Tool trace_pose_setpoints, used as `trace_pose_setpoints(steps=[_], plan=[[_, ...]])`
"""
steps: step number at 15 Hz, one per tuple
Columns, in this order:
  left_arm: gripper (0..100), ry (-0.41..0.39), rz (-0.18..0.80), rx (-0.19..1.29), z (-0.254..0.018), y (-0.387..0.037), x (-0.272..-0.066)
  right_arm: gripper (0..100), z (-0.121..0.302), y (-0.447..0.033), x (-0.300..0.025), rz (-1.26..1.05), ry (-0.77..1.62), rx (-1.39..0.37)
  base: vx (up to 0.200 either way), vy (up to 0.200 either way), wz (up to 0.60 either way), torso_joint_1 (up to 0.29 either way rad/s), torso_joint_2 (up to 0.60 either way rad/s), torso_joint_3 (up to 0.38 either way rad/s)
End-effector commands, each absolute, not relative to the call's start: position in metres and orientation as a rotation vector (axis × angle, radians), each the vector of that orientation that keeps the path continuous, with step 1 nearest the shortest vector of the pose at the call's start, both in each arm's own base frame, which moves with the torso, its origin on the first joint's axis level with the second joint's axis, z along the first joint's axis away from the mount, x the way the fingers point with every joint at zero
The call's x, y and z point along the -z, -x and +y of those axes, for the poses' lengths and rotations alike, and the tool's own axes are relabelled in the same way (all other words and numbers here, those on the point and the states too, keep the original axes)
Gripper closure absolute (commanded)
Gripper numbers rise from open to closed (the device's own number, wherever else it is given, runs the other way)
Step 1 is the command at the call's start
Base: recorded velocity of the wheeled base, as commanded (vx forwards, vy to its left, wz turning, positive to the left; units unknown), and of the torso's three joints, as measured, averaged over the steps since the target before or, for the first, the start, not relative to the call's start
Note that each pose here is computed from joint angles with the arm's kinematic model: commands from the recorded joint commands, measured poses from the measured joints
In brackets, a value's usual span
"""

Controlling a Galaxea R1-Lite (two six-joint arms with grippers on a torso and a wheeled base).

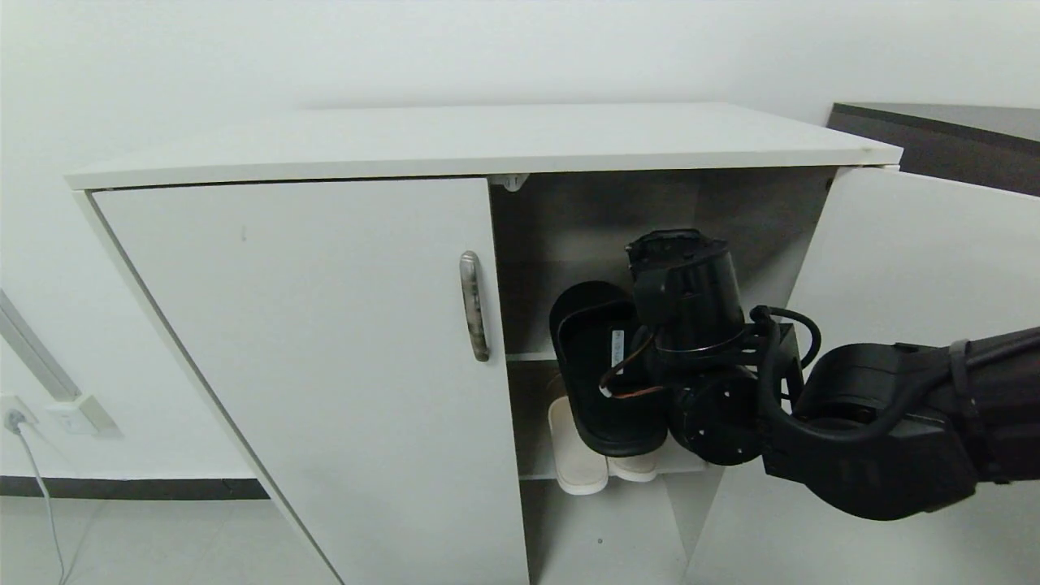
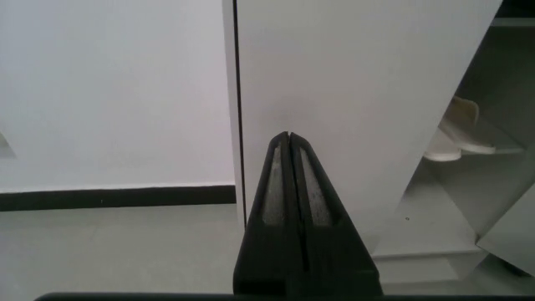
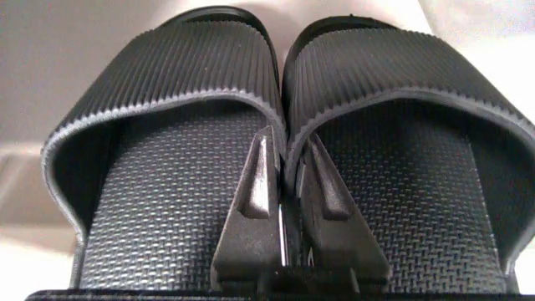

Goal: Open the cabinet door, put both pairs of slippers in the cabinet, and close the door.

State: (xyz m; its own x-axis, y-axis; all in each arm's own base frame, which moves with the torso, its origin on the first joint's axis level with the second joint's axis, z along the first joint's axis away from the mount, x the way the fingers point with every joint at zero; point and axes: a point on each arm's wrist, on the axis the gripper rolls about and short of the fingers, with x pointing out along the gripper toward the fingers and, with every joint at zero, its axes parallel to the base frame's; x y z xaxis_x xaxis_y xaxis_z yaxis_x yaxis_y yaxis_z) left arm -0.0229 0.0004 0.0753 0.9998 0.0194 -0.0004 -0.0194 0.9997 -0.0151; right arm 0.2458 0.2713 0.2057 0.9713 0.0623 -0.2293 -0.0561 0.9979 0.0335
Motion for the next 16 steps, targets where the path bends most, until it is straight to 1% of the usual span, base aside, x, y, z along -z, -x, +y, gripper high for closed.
trace_pose_setpoints(steps=[1,3,8,9,12,14,16], plan=[[100,0.015,0.001,-0.02,0.0,0.023,-0.075,100,0.274,-0.249,-0.201,0.234,-0.022,-0.059,0.0,0.0,0.0,0.0,0.0,0.0],[100,0.015,0.001,-0.02,0.0,0.023,-0.075,100,0.275,-0.251,-0.204,0.229,-0.032,-0.069,0.0,0.0,0.0,0.0,0.0,0.0],[100,0.015,0.001,-0.023,0.001,0.023,-0.075,100,0.275,-0.299,-0.202,0.216,-0.052,-0.041,0.0,0.0,0.0,0.0,0.0,0.0],[100,0.015,0.001,-0.023,0.001,0.023,-0.075,100,0.274,-0.309,-0.207,0.21,-0.064,-0.065,0.0,0.0,0.0,0.0,0.0,0.0],[100,0.015,0.001,-0.021,0.0,0.023,-0.075,100,0.272,-0.331,-0.211,0.19,-0.062,-0.041,0.0,0.0,0.0,0.0,0.0,0.0],[100,0.015,0.001,-0.021,0.0,0.023,-0.075,100,0.268,-0.339,-0.219,0.177,-0.06,-0.024,0.0,0.0,0.0,0.0,0.0,0.0],[100,0.015,0.001,-0.021,0.0,0.023,-0.075,100,0.269,-0.342,-0.219,0.186,-0.053,-0.023,0.0,0.0,0.0,0.0,0.0,0.0]])
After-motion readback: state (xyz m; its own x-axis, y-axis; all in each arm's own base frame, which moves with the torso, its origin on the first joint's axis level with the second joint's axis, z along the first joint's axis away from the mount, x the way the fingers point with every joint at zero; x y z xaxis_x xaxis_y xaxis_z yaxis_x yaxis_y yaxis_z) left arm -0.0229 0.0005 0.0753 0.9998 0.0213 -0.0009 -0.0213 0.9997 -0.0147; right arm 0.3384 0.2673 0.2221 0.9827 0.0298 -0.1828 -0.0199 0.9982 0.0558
